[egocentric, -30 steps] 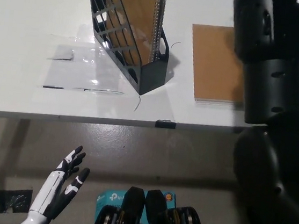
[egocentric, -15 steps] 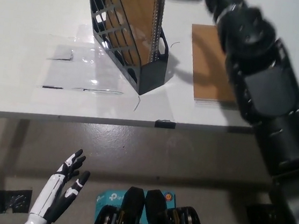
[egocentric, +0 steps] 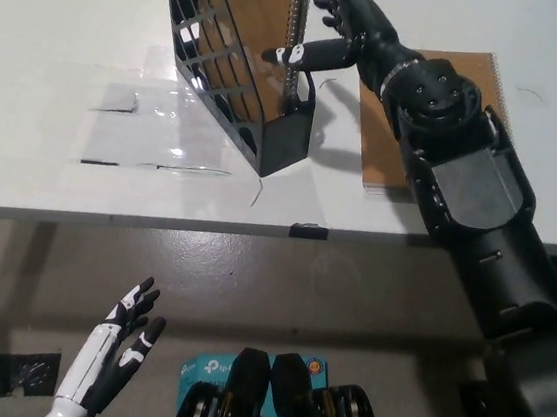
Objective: Use the right hand to pick up a book from the book holder on the left side and put it on another book on the right side
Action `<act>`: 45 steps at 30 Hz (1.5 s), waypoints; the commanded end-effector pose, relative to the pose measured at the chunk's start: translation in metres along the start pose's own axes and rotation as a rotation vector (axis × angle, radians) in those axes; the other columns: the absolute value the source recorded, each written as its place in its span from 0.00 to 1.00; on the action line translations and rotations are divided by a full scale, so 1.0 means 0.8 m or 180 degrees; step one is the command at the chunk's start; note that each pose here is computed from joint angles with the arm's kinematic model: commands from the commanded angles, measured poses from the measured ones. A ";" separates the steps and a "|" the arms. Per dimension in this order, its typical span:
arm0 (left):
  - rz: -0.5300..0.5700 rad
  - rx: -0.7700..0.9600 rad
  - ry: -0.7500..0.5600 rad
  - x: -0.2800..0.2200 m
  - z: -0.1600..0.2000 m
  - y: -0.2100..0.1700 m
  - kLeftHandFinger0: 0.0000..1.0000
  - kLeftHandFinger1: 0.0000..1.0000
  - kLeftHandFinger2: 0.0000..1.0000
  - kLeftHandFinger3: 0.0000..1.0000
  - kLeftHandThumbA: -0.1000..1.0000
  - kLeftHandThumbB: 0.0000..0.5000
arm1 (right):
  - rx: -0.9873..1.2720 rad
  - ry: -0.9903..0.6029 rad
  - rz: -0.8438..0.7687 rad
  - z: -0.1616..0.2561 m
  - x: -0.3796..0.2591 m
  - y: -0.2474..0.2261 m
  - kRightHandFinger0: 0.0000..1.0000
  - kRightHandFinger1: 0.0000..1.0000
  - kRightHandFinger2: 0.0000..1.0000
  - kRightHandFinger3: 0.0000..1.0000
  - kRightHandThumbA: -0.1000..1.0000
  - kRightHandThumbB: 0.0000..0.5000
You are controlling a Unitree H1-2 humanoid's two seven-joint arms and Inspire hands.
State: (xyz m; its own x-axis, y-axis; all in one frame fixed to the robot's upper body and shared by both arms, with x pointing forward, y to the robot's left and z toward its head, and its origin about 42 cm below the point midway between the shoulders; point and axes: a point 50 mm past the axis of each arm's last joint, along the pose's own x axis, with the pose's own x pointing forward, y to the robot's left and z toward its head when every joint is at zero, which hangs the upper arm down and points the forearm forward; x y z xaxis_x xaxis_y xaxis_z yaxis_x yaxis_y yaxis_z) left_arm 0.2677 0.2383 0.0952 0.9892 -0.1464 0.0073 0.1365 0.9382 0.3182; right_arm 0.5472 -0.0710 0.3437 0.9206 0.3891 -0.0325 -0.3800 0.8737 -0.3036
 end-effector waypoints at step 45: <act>-0.0083 0.0024 -0.0288 0.026 0.017 0.008 1.00 1.00 1.00 1.00 0.91 0.10 | -0.0535 0.0078 -0.0586 0.041 0.033 0.023 0.00 0.52 0.86 0.98 0.00 0.36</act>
State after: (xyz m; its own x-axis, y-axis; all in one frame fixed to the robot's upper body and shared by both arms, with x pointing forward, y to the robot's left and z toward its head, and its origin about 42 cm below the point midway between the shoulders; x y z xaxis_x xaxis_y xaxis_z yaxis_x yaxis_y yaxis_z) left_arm 0.2844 0.2346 0.1023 0.9859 -0.1638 0.0332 0.1458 0.9401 0.3083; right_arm 0.5588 -0.0368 0.3512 0.9767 0.2129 -0.0260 -0.1987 0.8524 -0.4836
